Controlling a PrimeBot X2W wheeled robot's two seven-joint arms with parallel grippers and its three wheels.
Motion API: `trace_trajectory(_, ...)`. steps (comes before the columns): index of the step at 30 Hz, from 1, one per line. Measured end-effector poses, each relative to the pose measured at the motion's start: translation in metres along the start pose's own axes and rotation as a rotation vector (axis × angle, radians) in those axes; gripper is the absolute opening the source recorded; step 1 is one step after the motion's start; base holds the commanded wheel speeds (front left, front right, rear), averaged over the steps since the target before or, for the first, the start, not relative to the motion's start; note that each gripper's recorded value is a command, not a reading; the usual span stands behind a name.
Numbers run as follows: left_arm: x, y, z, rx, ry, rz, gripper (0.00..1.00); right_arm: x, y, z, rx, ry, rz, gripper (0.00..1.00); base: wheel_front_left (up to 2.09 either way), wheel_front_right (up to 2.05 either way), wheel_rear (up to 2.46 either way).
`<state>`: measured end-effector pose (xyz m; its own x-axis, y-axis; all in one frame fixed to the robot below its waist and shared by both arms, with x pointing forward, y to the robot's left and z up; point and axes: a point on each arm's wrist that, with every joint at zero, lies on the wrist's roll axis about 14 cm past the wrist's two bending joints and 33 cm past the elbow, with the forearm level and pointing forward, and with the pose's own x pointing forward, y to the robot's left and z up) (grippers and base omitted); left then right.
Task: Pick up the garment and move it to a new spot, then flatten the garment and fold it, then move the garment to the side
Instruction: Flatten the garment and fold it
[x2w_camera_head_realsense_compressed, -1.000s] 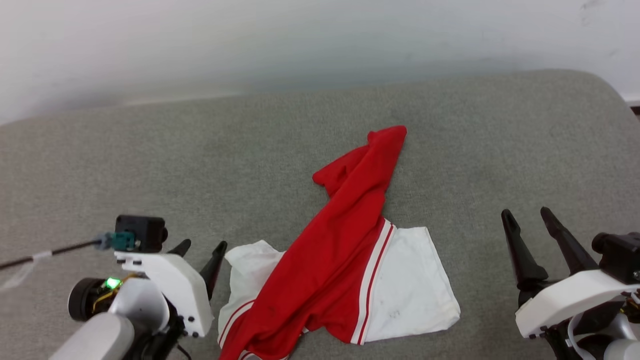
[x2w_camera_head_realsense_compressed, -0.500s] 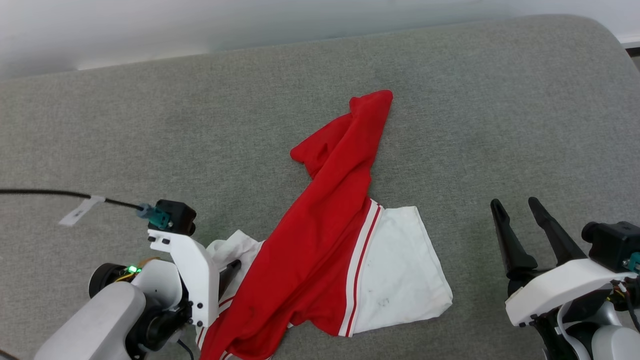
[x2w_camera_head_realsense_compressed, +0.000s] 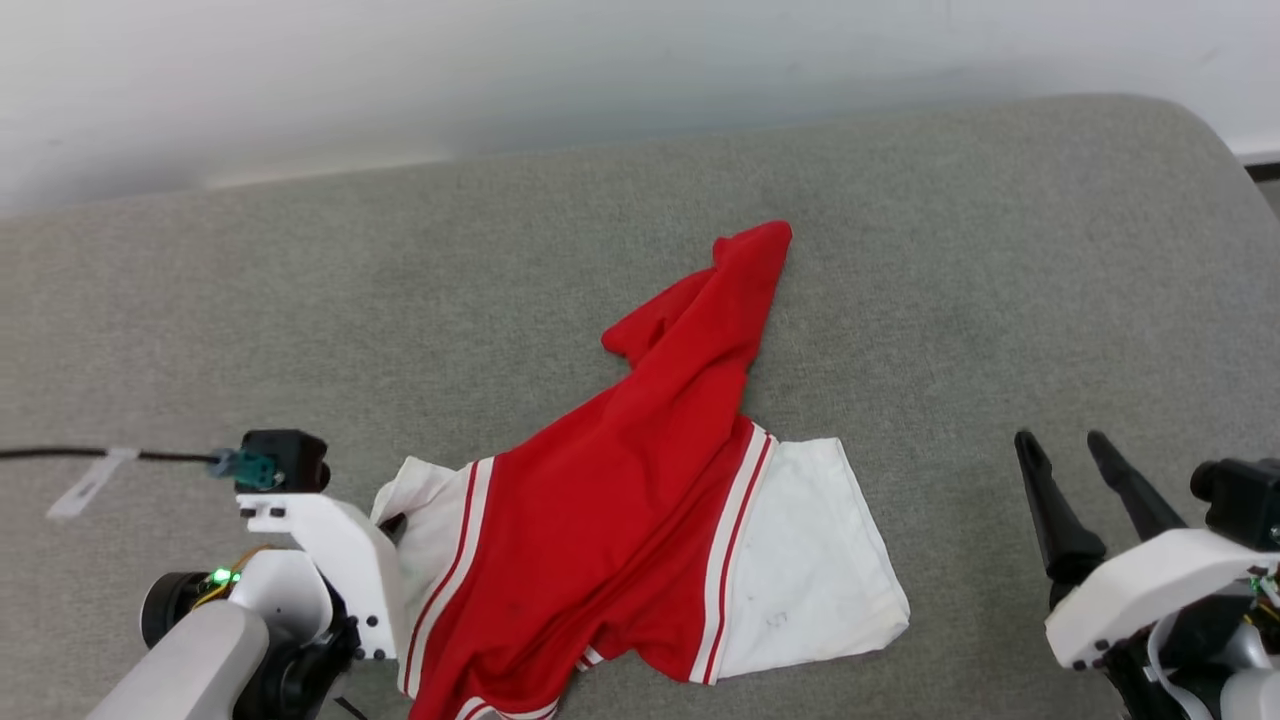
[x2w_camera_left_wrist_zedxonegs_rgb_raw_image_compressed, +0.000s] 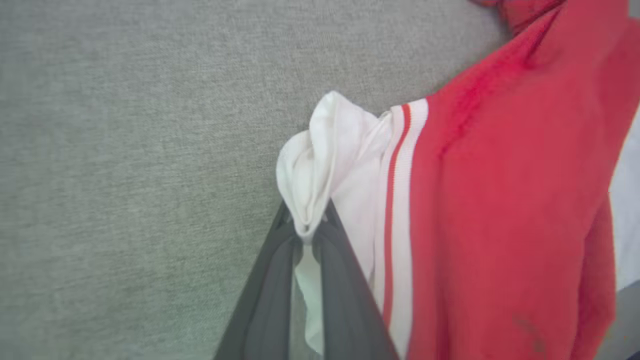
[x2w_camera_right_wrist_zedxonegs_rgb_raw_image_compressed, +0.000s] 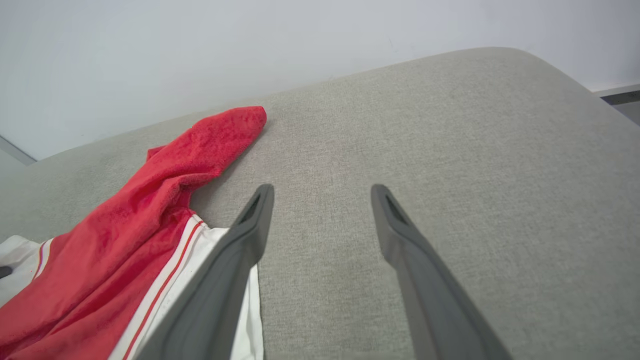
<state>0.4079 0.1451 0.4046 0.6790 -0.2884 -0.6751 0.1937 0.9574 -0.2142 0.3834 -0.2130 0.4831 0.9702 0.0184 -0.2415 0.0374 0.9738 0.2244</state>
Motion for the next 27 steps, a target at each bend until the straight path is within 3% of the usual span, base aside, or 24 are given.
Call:
trace_trajectory(5,-0.033,0.004,0.023,-0.026,-0.161,0.033,0.0,-0.013,-0.009,-0.02,0.014,0.127,-0.011,1.0,0.0,0.0,0.0)
trace_trajectory(12,-0.074,0.007,0.04,-0.046,-0.304,0.078,0.0,-0.023,0.0,-0.067,0.01,0.44,0.044,1.0,0.0,0.0,0.0)
trace_trajectory(16,-0.083,0.005,0.041,-0.054,-0.325,0.08,0.0,-0.024,0.024,-0.094,-0.02,0.6,0.131,1.0,0.0,0.0,0.0)
trace_trajectory(26,-0.069,0.006,0.033,-0.084,-0.293,0.079,0.0,-0.011,0.062,-0.145,-0.092,0.826,0.264,1.0,0.0,0.0,0.0)
trace_trajectory(27,-0.067,0.008,0.032,-0.086,-0.29,0.081,0.0,-0.01,0.064,-0.147,-0.102,0.841,0.272,0.69,0.0,0.0,0.0)
